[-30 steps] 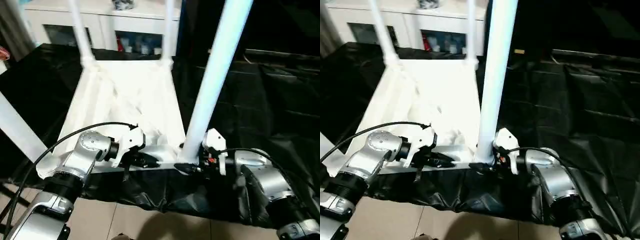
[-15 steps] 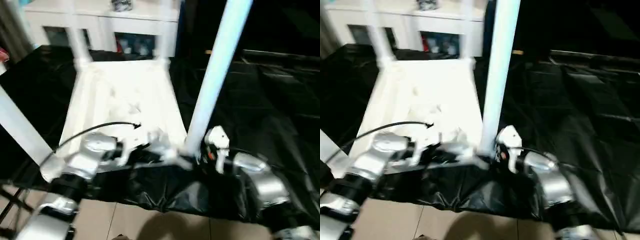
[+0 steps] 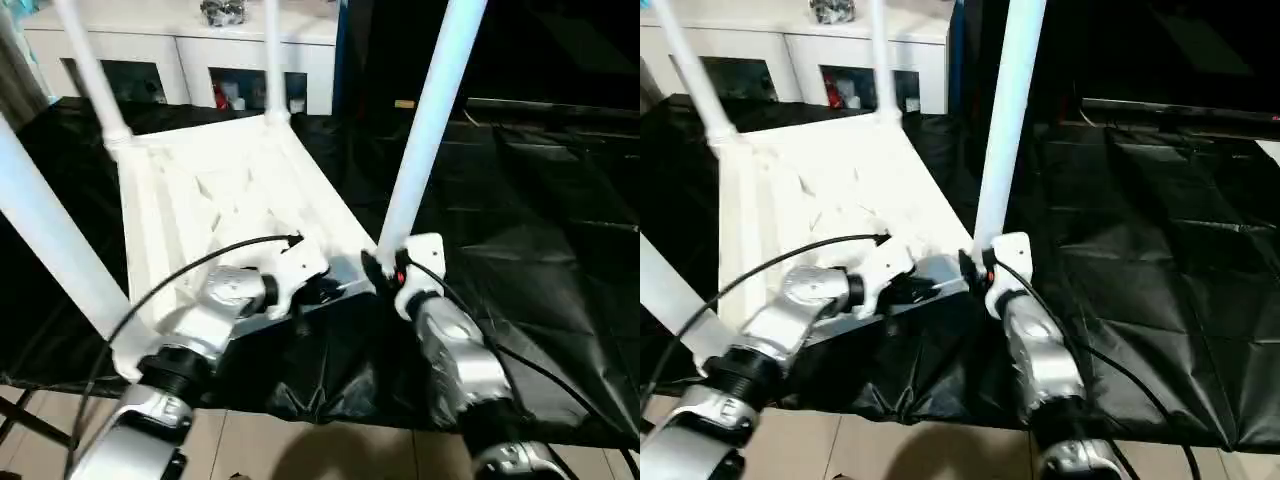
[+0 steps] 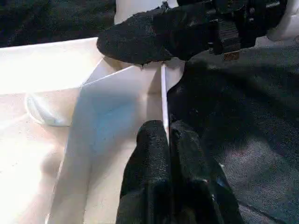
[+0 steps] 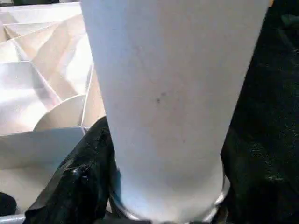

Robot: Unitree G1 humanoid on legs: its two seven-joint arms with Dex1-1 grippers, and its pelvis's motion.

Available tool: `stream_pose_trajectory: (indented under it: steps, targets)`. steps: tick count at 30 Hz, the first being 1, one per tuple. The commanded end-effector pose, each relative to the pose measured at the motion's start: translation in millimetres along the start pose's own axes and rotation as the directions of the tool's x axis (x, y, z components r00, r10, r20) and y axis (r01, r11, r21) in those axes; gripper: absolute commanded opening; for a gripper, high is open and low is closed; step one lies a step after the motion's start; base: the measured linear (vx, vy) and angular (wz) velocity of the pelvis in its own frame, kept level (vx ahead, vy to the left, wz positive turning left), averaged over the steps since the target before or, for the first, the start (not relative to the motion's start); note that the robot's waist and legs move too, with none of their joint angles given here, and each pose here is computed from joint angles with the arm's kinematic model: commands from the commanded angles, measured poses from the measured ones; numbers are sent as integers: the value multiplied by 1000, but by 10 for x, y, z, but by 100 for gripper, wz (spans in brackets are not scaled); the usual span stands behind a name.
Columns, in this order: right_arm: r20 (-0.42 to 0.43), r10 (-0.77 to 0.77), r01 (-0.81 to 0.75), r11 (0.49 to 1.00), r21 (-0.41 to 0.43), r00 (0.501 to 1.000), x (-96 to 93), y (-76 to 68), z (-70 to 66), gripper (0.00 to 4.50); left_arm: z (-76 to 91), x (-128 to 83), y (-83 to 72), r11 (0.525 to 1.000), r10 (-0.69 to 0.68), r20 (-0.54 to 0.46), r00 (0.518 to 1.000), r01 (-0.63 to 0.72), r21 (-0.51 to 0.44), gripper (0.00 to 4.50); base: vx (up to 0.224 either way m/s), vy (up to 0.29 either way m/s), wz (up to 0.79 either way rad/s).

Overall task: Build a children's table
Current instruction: Rotate leg to tighten

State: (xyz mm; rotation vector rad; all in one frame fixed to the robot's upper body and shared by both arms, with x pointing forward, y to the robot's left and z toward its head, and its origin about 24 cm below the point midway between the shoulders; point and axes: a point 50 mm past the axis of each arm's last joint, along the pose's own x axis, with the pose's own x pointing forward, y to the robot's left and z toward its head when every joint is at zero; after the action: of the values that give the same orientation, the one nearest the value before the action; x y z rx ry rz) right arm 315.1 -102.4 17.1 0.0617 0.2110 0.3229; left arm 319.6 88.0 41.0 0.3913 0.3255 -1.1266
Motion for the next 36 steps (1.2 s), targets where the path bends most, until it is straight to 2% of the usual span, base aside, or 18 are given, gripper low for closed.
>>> stream_pose_trajectory:
  steps: [1,4,5,10,13,17,20,21,22,23,24,28,31,36]
  targets:
    - [-74,207,-201,976,79,976,15,434,-170,342,277,195,-166,998,-64,149,987,62,19,0,0,0,0]
    - [-71,240,-239,971,27,968,-1,380,-134,375,247,152,-164,996,-92,146,985,89,29,0,0,0,0]
    - [-78,294,-296,955,-20,953,-20,320,-102,375,214,100,-152,992,-124,141,982,120,40,0,0,0,0]
    - [-116,430,-441,893,-95,895,-111,193,-68,375,149,-8,-130,982,-189,124,974,183,54,0,0,0,0]
    - [-186,561,-588,796,-145,806,-241,90,-76,375,81,-116,-101,968,-248,96,964,243,61,0,0,0,0]
    - [-227,636,-673,723,-158,737,-336,26,-70,375,46,-191,-82,956,-290,82,954,285,64,0,0,0,0]
    - [-248,712,-752,645,-137,656,-417,-6,-49,375,-9,-304,-53,941,-337,52,940,334,53,0,0,0,0]
    - [-251,717,-757,640,-135,651,-422,-7,-49,375,-12,-311,-50,940,-339,50,940,336,52,0,0,0,0]
    - [-273,758,-803,584,-119,592,-468,-10,-44,375,-44,-378,-22,934,-357,34,934,355,45,0,0,0,0]
    - [-282,771,-818,564,-115,571,-484,-10,-44,375,-54,-400,-11,931,-363,29,931,361,43,0,0,0,0]
    - [-285,773,-821,560,-114,567,-487,-9,-44,362,-56,-404,-9,931,-363,28,931,362,43,0,0,0,0]
    - [-335,799,-863,492,-115,500,-531,-1,-72,340,-73,-479,49,931,-363,12,932,362,43,0,0,0,0]
    - [-358,798,-872,472,-128,485,-529,8,-95,314,-89,-528,80,931,-363,0,932,363,37,0,0,0,0]
    - [-341,806,-873,470,-129,484,-507,64,-93,279,-108,-581,88,928,-372,-8,928,372,26,0,0,0,0]
